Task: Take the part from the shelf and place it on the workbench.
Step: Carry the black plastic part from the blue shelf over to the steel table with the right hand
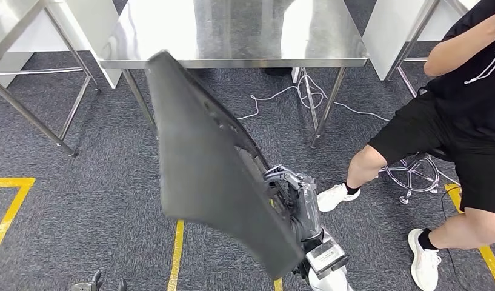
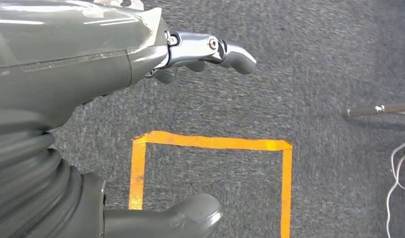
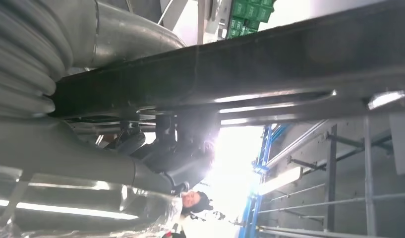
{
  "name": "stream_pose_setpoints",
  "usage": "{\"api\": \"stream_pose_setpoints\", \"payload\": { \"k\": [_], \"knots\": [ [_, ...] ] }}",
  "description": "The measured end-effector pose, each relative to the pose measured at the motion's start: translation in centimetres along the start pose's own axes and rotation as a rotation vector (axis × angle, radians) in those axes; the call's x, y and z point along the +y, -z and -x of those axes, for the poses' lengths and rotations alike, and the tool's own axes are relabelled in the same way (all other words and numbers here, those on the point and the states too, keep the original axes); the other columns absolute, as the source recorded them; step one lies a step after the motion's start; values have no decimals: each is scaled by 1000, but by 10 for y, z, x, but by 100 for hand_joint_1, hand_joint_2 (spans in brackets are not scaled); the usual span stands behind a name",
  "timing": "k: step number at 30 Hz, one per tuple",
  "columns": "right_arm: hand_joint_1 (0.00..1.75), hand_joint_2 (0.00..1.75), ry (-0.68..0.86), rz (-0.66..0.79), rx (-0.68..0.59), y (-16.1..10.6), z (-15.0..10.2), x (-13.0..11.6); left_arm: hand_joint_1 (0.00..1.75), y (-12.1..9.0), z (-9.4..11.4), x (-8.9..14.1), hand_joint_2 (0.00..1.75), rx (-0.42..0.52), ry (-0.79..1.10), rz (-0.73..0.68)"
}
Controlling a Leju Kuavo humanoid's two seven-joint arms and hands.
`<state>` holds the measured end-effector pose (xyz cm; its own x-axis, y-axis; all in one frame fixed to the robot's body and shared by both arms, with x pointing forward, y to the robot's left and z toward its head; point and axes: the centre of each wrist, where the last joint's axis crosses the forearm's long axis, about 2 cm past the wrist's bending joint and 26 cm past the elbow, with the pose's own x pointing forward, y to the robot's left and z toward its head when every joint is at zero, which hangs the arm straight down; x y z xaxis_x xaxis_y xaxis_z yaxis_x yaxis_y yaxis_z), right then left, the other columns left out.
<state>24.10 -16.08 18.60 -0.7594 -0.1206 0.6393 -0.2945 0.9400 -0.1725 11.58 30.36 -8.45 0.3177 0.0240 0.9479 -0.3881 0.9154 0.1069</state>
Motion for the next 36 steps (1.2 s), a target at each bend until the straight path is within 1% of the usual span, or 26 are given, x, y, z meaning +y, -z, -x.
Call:
{"api": "stream_pose_setpoints", "payload": {
  "k": [18,24,36],
  "knots": [
    [175,175,6,-1,-2,-1,1,1,0,4,-3,0,175,-17,-14,2],
    [175,175,-2,-2,14,-5,1,1,0,4,-4,-1,175,-18,-19,6],
    [175,175,-17,3,10,2,1,-1,0,6,-5,0,175,-18,-40,8]
  ]
}}
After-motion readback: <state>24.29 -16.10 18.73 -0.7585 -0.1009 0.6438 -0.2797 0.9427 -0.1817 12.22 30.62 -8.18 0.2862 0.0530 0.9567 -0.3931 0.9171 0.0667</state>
